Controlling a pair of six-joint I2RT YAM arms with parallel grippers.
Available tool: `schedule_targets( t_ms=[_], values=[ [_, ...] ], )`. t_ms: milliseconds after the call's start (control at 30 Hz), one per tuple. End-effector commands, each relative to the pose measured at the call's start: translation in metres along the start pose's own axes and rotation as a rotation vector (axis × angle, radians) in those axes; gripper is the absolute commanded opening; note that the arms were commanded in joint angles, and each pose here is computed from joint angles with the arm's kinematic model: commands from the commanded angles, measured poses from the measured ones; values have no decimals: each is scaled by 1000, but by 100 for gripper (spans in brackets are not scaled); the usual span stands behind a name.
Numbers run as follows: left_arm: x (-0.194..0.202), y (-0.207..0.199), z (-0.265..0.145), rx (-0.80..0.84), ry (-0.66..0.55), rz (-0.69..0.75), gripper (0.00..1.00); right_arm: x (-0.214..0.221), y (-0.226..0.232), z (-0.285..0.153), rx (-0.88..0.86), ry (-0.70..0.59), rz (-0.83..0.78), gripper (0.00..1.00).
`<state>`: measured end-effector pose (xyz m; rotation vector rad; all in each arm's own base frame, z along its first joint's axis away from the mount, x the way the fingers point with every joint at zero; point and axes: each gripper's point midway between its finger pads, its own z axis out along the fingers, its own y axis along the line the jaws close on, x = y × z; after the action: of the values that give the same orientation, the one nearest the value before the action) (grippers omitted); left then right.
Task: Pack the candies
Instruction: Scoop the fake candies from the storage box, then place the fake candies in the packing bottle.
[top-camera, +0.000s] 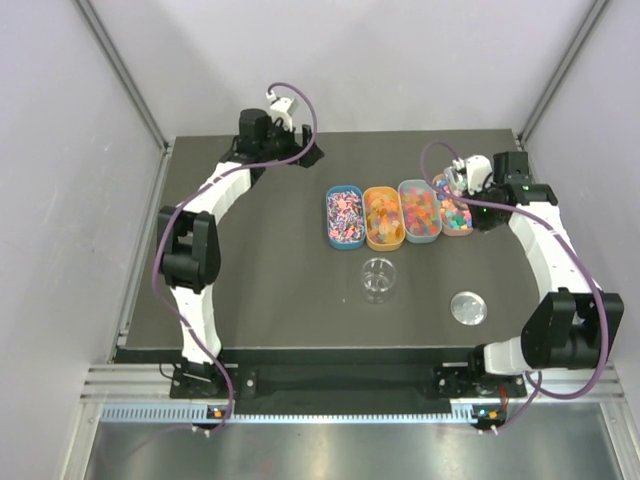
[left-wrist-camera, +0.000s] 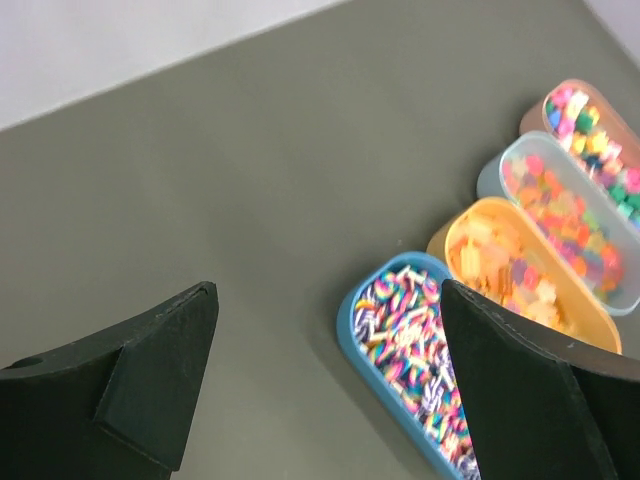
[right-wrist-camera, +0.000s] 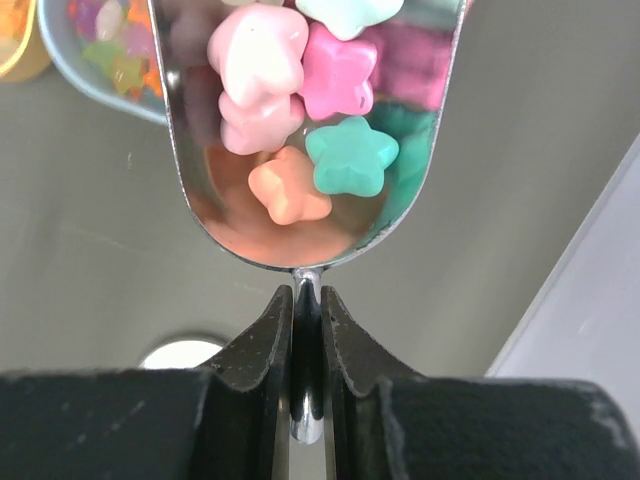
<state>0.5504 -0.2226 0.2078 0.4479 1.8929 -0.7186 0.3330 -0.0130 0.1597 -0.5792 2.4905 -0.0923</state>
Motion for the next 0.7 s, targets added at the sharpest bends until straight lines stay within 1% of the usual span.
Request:
schedule_targets(
  t_ms=[0,33,67,100,133,200,267,333,367,433,500,667],
  values=[
    [-23,-10,-29,9,-14,84,96,-14,3,-26,-50,-56,-142,0],
    [-19,-9,-32,2,7,94,96,-12,5,-31,-73,-55,-233,0],
    [-20,-4,-37,-27,16,97,96,-1,9,-36,-100,-14,-268,0],
    [-17,0,-40,-42,28,119,96,4,12,-42,-116,-8,-313,0],
    [-13,3,-44,-57,45,126,96,6,16,-45,-151,-11,-402,0],
    [-11,16,-53,-92,43,105,95,17,23,-58,-181,6,-473,0],
    [-9,25,-63,-112,35,74,95,20,25,-64,-198,6,-577,0],
    [-8,26,-71,-120,32,68,94,23,28,-76,-225,14,-666,0],
    [-8,29,-74,-127,31,68,94,28,30,-81,-244,30,-683,0],
    [-7,29,-80,-133,33,75,94,23,41,-87,-277,17,-778,0],
    [-5,32,-84,-140,37,71,94,24,53,-92,-309,15,-826,0],
    [-2,34,-95,-159,37,60,94,32,88,-87,-391,24,-967,0]
  ],
)
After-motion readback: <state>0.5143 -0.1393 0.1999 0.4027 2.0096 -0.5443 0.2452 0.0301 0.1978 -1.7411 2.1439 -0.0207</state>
